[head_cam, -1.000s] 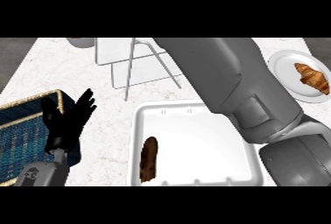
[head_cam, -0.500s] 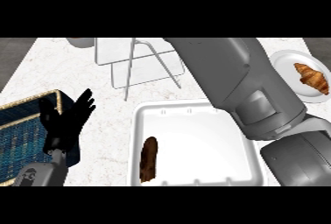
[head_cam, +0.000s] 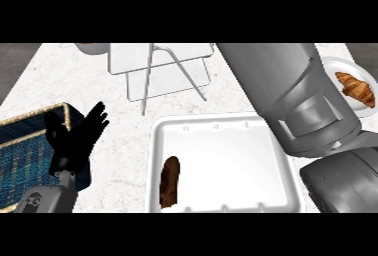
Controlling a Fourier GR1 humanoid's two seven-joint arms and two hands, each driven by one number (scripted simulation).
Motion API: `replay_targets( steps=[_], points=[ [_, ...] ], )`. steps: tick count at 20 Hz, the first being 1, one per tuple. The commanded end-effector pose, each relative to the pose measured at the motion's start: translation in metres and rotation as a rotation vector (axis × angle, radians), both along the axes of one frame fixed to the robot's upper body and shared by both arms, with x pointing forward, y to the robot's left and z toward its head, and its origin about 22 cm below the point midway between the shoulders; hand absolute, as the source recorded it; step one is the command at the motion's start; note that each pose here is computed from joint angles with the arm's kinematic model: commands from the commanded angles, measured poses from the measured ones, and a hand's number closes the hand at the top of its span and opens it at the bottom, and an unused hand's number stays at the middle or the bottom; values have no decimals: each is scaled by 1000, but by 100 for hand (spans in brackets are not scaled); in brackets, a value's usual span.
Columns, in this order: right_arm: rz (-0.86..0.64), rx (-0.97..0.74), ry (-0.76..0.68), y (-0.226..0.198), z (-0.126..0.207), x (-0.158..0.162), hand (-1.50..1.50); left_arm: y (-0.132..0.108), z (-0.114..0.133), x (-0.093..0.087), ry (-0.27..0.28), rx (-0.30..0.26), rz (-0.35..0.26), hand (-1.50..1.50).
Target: Pick the lemon from the tray and place it in the tiered shelf
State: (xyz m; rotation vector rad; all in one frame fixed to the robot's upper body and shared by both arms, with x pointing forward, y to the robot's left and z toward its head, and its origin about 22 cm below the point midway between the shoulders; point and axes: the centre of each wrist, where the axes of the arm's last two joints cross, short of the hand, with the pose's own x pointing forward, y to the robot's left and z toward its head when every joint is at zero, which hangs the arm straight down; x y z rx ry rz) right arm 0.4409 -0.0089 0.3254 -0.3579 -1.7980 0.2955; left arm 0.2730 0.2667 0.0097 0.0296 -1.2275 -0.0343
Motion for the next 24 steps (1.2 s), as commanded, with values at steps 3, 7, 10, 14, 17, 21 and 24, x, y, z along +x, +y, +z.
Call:
replay_targets(
  steps=[3, 7, 10, 14, 17, 21, 24],
  points=[
    [-85, 207, -45, -17, 15, 4, -150, 8, -20, -10, 82, 13, 69, 0],
    [-231, 196, -86, -32, 29, 6, -150, 7, -34, -15, 107, 13, 81, 0],
    [-309, 261, -90, -76, 44, 15, -150, 17, -28, -15, 110, 21, 78, 0],
    [-368, 345, -75, -127, 41, 23, -150, 19, -36, -27, 104, 8, 99, 0],
    [-386, 389, -65, -161, 37, 25, -150, 19, -23, -20, 99, -10, 88, 0],
    [-320, 368, -33, -198, 28, 25, -150, 18, -35, -23, 107, 0, 95, 0],
    [-304, 359, -39, -229, 30, 21, -150, 37, -32, -32, 109, 9, 106, 0]
  ],
)
